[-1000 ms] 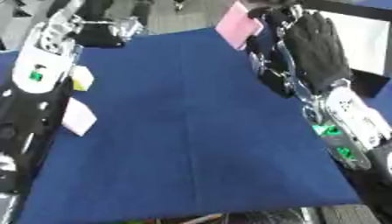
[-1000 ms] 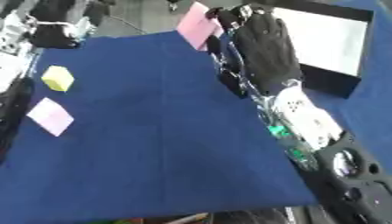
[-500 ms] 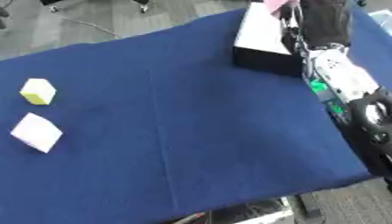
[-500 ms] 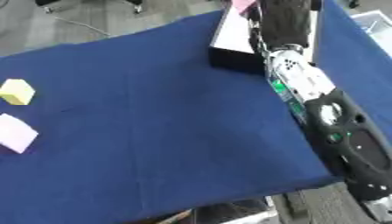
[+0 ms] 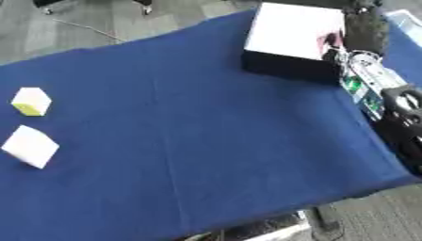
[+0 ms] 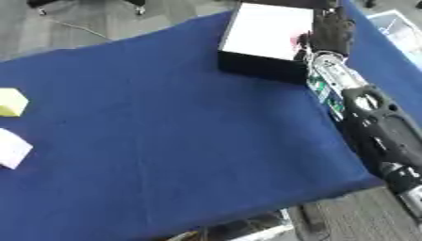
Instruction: Pick up the objects with one hand, pass them to the other hand, and then place them into the box on the other side of the table.
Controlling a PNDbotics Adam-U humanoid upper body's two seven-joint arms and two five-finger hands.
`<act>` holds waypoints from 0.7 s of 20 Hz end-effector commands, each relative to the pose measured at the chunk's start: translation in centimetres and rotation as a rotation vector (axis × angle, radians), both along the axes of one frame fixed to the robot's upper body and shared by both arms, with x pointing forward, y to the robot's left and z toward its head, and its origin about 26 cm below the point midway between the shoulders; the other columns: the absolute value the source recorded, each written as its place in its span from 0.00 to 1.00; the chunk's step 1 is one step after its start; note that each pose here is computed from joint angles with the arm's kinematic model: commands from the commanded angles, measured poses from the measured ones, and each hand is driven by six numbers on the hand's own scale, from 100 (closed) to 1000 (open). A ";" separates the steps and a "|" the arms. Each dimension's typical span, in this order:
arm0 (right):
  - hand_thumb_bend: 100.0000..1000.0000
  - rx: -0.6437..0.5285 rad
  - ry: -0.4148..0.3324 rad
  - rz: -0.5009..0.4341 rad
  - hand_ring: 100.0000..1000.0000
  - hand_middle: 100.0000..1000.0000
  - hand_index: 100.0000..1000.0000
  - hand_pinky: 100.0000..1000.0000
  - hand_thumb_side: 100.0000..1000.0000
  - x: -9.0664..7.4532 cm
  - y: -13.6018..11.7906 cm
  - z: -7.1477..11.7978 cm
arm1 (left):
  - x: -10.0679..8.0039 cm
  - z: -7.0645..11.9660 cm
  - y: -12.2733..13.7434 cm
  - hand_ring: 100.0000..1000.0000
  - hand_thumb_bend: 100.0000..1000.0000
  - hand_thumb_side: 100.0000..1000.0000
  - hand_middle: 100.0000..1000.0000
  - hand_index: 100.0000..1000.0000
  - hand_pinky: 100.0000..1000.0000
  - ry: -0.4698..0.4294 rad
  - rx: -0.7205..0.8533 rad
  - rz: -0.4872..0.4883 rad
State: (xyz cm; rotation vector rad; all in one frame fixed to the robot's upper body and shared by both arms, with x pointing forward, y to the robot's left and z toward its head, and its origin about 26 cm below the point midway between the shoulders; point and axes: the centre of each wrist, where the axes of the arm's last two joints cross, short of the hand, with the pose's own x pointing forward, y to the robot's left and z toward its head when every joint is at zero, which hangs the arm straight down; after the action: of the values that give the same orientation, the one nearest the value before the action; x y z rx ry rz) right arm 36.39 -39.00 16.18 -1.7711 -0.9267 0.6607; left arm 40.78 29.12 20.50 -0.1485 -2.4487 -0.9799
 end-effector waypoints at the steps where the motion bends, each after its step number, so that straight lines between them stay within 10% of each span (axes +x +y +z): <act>1: 0.09 -0.084 -0.022 0.019 0.92 0.95 1.00 0.87 0.36 -0.5 0.0 2.7 | -0.2 1.3 1.1 0.39 0.00 0.29 0.39 0.58 0.58 -0.069 0.069 -0.007; 5: 0.34 -0.230 -0.062 0.137 0.87 0.93 1.00 0.87 0.00 -2.0 3.7 5.4 | -0.1 1.1 1.9 0.40 0.00 0.27 0.40 0.59 0.58 -0.066 0.091 0.028; 14: 0.28 -0.508 -0.245 0.715 0.82 0.91 1.00 0.87 0.00 -6.0 16.6 6.7 | 0.9 1.6 5.3 0.45 0.00 0.19 0.45 0.65 0.63 -0.134 0.278 0.220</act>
State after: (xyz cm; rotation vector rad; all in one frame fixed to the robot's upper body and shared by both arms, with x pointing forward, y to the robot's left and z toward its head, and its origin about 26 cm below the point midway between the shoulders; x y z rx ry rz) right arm 30.90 -23.65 22.24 -1.9525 -1.6186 1.2026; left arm 41.78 32.85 20.28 0.1865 -2.3429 -1.0955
